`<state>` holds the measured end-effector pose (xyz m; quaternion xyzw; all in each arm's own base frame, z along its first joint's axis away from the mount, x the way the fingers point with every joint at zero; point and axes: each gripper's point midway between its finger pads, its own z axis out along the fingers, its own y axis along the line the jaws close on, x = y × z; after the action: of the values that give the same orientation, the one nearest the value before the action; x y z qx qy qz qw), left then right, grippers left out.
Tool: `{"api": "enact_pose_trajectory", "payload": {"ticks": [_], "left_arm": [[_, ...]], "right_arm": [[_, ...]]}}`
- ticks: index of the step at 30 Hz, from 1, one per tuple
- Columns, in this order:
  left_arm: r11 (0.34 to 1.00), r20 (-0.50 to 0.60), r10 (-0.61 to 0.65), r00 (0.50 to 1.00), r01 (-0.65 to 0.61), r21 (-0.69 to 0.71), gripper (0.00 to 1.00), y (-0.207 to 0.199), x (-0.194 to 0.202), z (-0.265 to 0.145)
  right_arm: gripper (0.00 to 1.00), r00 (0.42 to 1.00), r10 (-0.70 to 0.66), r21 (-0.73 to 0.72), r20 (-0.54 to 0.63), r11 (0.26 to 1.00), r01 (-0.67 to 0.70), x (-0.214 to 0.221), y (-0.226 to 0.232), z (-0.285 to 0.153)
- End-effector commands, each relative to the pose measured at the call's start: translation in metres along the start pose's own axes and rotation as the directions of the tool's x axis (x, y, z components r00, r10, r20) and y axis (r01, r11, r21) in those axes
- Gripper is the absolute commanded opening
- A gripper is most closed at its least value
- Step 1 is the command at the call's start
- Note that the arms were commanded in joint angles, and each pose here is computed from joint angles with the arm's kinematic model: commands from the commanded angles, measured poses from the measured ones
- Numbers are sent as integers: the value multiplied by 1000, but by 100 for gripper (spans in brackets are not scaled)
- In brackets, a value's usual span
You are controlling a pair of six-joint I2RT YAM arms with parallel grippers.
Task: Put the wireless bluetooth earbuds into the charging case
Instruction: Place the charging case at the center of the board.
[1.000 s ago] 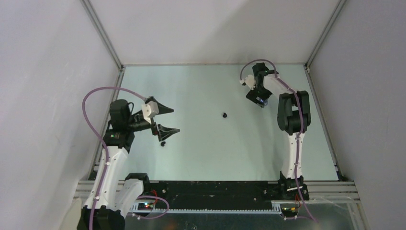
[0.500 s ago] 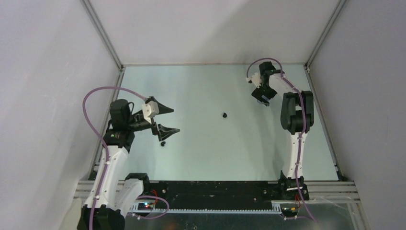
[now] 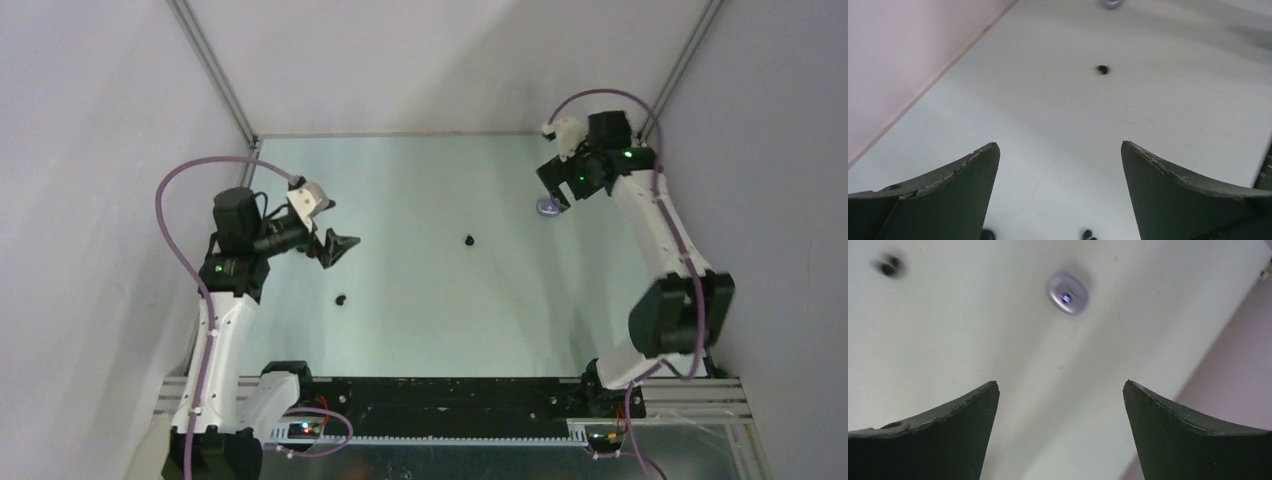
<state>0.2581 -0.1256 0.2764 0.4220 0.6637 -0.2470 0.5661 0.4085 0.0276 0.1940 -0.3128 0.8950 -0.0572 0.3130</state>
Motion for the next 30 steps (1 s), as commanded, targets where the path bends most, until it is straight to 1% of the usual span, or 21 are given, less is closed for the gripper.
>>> {"api": "enact_pose_trajectory", "payload": {"ticks": [1, 2, 3, 4, 5, 6, 7, 8, 9, 10, 11, 12, 13, 14, 15, 17, 22, 27, 28, 29, 30], "left_arm": [[959, -99, -62, 993, 32, -283, 99, 57, 0, -17], [936, -134, -91, 987, 39, -349, 99, 72, 8, -19], [915, -135, -111, 985, 48, -401, 99, 83, 7, -23], [867, -182, -163, 970, 53, -495, 99, 104, 22, -29], [840, -196, -193, 961, 59, -539, 99, 114, 23, -33], [804, -249, -245, 937, 53, -593, 99, 128, 39, -37], [779, -283, -268, 921, 34, -626, 99, 137, 44, -44], [775, -309, -290, 906, 33, -631, 99, 142, 55, -42], [763, -331, -286, 899, 5, -646, 99, 150, 61, -45], [759, -353, -296, 888, -6, -651, 99, 155, 70, -43], [734, -363, -303, 881, -28, -679, 99, 164, 75, -48], [724, -373, -326, 869, -25, -690, 99, 173, 81, -48], [699, -367, -372, 852, -3, -715, 99, 177, 87, -53], [695, -373, -417, 829, 26, -719, 99, 182, 100, -49], [663, -338, -460, 821, 64, -746, 99, 188, 98, -54], [630, -315, -522, 793, 109, -769, 99, 196, 110, -53], [593, -303, -609, 733, 166, -788, 99, 204, 143, -41], [597, -343, -700, 627, 249, -763, 99, 196, 191, -19], [592, -343, -709, 617, 256, -765, 99, 197, 195, -17], [589, -351, -723, 595, 264, -764, 99, 196, 205, -14], [581, -347, -731, 588, 270, -768, 99, 197, 208, -12]], "right_arm": [[99, 944, 271, -429, 187, 887, -170, -34, 64, -58], [99, 936, 286, -450, 204, 877, -170, -38, 66, -68], [99, 928, 312, -489, 205, 854, -179, -42, 73, -76], [99, 921, 321, -494, 223, 851, -177, -46, 74, -85], [99, 912, 334, -506, 236, 844, -178, -51, 78, -90], [99, 905, 327, -500, 271, 852, -158, -55, 80, -98], [99, 904, 313, -503, 290, 854, -134, -60, 87, -102], [99, 896, 294, -477, 332, 872, -110, -62, 88, -106], [99, 897, 264, -476, 354, 877, -71, -65, 99, -108], [99, 899, 209, -453, 385, 891, -14, -62, 105, -110], [99, 902, 156, -462, 402, 885, 53, -62, 122, -113], [99, 905, 91, -446, 416, 887, 116, -55, 131, -111], [99, 899, 52, -447, 435, 879, 166, -54, 144, -115], [99, 902, 16, -448, 432, 872, 199, -47, 151, -110], [99, 899, -9, -457, 438, 859, 231, -47, 161, -112], [99, 899, -40, -461, 435, 848, 261, -45, 170, -110], [99, 892, -95, -467, 441, 825, 319, -48, 191, -107], [99, 886, -164, -497, 435, 776, 387, -43, 219, -103], [99, 879, -188, -494, 439, 766, 410, -42, 226, -104], [99, 878, -201, -491, 435, 764, 419, -41, 229, -103], [99, 869, -221, -494, 443, 749, 442, -41, 237, -104]]}}
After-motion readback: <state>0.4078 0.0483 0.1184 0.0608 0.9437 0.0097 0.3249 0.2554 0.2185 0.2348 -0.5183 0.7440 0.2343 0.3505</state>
